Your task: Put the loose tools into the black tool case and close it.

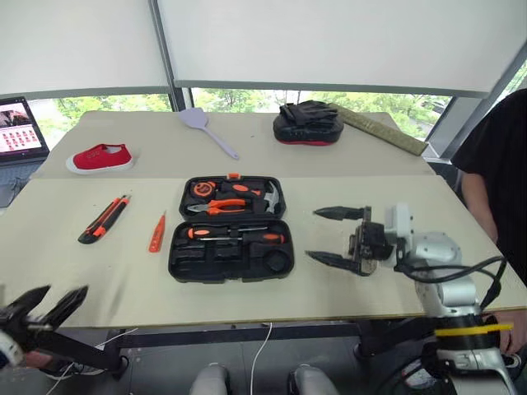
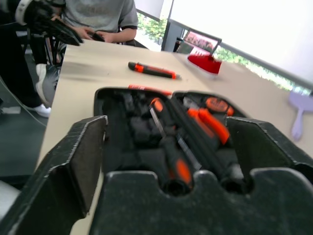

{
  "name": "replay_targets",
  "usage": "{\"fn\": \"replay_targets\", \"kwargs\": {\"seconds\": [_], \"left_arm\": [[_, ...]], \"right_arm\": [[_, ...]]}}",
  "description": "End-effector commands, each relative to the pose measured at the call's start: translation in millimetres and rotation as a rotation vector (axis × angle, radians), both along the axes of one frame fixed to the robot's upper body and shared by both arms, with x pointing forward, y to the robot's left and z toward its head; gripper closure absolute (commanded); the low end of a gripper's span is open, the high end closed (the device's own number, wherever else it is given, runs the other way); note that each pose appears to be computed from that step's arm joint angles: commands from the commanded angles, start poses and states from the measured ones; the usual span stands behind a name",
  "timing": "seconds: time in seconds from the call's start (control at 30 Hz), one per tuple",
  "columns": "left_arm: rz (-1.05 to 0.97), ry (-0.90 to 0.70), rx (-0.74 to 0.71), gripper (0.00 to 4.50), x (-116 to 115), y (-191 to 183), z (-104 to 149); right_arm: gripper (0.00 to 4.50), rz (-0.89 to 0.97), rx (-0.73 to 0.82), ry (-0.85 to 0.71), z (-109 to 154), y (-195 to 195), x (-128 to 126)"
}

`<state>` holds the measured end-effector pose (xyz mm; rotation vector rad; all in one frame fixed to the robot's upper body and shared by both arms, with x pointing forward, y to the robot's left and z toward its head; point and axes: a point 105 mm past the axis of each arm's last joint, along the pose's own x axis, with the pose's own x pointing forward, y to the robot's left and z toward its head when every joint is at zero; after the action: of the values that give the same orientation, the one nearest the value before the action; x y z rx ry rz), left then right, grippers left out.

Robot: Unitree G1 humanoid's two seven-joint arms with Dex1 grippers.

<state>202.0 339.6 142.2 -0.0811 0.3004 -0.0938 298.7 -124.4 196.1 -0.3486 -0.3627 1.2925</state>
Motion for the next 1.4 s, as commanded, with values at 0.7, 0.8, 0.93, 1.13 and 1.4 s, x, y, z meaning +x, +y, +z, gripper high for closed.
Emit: {"fn": "replay_targets", "kwargs": {"seconds": [0.7, 0.8, 0.93, 1.13, 1.4], "left_arm": [[0.107, 0.275, -0.006, 1.1, 128.5, -71.0, -46.0], [0.122, 0.275, 0.006, 2.29, 126.9, -66.0, -50.0], [0.116, 0.244, 0.018, 3.64, 123.6, -60.1, -48.6], [-0.109, -0.003, 0.044, 4.03, 115.0, -49.0, -0.2], [-1.068, -0.164, 0.392, 4.03, 79.6, -119.6, 38.4]], "right_arm": [[0.0, 0.156, -0.044, -0.049, 37.6, 38.9, -9.8], [0.0, 0.155, -0.048, -0.049, 37.8, 38.3, -9.8], [0.0, 0.145, -0.061, -0.051, 36.2, 35.9, -8.6], [0.0, 0.094, -0.089, -0.046, 35.9, 27.6, -7.2], [0.0, -0.036, -0.161, 0.051, 21.9, 5.7, -2.2]]}}
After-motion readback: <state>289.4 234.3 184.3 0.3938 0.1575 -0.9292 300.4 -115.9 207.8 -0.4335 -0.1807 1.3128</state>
